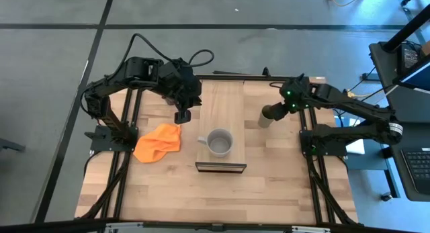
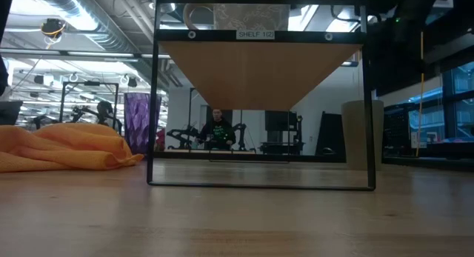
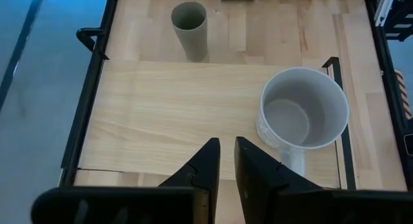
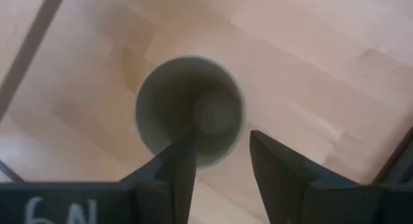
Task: Stack small to large cups/mugs on shelf
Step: Put the brown cup on the shelf
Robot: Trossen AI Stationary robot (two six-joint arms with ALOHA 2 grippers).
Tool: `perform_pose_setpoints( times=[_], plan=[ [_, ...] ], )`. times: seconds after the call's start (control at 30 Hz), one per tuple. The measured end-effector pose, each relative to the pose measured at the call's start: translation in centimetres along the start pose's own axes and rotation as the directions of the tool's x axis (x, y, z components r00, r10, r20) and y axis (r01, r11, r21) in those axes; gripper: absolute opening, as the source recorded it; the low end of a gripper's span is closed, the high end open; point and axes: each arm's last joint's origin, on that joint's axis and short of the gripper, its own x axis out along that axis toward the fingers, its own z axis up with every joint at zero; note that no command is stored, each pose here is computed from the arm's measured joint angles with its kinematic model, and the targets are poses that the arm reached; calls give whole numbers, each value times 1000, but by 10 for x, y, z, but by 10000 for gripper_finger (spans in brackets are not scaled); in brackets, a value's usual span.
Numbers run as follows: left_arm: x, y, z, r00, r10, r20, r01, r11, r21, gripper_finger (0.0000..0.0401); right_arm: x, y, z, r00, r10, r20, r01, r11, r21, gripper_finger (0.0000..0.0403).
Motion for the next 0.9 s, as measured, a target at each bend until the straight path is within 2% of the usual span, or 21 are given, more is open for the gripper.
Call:
perform_pose_setpoints(
  times=[0.17,0.4,0.63,0.9],
  plan=[
    [0,0,0,1000,0,0,0,1000,-3,41,8,-3,-2,999,-53,11,53,999,-2,142],
    [0,0,0,1000,0,-1,0,1000,-5,41,30,-5,-7,999,-54,1,54,999,3,142],
    [0,0,0,1000,0,-1,0,1000,-8,41,37,-6,-8,998,-57,6,57,998,-1,140],
    [0,0,0,1000,3,-1,-3,1000,-7,41,48,-3,-5,995,-89,-39,88,996,-30,109]
  ],
)
